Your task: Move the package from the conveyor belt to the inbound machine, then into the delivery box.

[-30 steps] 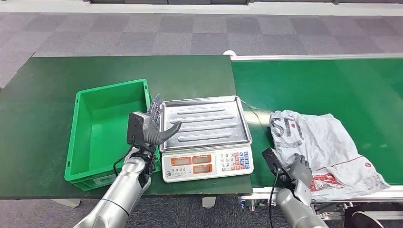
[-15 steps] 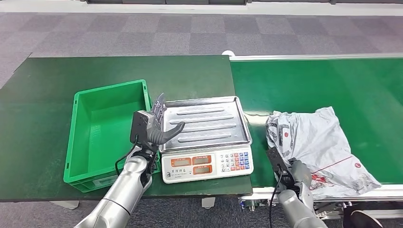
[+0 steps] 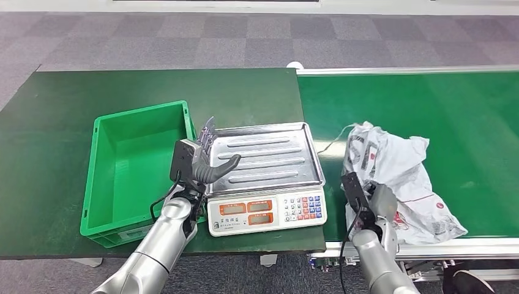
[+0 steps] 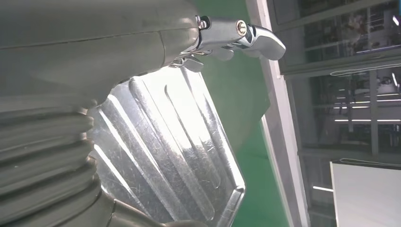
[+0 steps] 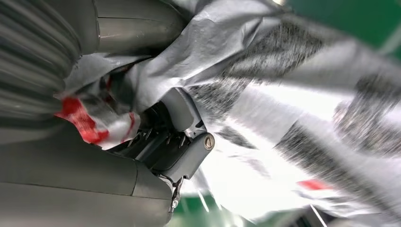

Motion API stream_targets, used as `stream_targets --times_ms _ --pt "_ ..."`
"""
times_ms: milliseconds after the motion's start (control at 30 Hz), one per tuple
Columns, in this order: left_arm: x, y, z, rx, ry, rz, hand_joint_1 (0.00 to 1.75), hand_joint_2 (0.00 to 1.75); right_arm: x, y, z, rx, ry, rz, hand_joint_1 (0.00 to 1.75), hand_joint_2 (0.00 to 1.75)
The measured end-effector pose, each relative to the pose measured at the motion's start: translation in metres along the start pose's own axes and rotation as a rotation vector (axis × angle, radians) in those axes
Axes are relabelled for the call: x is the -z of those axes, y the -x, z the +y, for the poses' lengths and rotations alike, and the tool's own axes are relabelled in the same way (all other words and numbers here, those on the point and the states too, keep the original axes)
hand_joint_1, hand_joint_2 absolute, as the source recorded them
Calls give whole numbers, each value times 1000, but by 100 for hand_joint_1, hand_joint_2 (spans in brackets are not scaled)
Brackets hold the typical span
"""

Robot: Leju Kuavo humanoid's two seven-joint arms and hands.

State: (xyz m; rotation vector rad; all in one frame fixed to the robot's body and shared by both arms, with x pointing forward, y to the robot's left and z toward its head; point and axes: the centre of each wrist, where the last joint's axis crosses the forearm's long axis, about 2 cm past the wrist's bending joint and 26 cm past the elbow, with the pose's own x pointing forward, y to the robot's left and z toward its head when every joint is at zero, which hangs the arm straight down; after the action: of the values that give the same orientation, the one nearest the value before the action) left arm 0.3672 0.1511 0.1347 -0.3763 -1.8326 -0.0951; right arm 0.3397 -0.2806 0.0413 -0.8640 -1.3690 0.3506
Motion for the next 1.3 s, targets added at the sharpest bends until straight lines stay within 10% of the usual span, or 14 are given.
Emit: stream_targets --times_ms 500,1300 --pt "8 0 9 11 -37 -38 0 175 80 -94 -57 15 149 -340 175 175" --pt "16 -11 26 51 -119 -94 0 175 10 -198 35 -14 -368 -619 175 175"
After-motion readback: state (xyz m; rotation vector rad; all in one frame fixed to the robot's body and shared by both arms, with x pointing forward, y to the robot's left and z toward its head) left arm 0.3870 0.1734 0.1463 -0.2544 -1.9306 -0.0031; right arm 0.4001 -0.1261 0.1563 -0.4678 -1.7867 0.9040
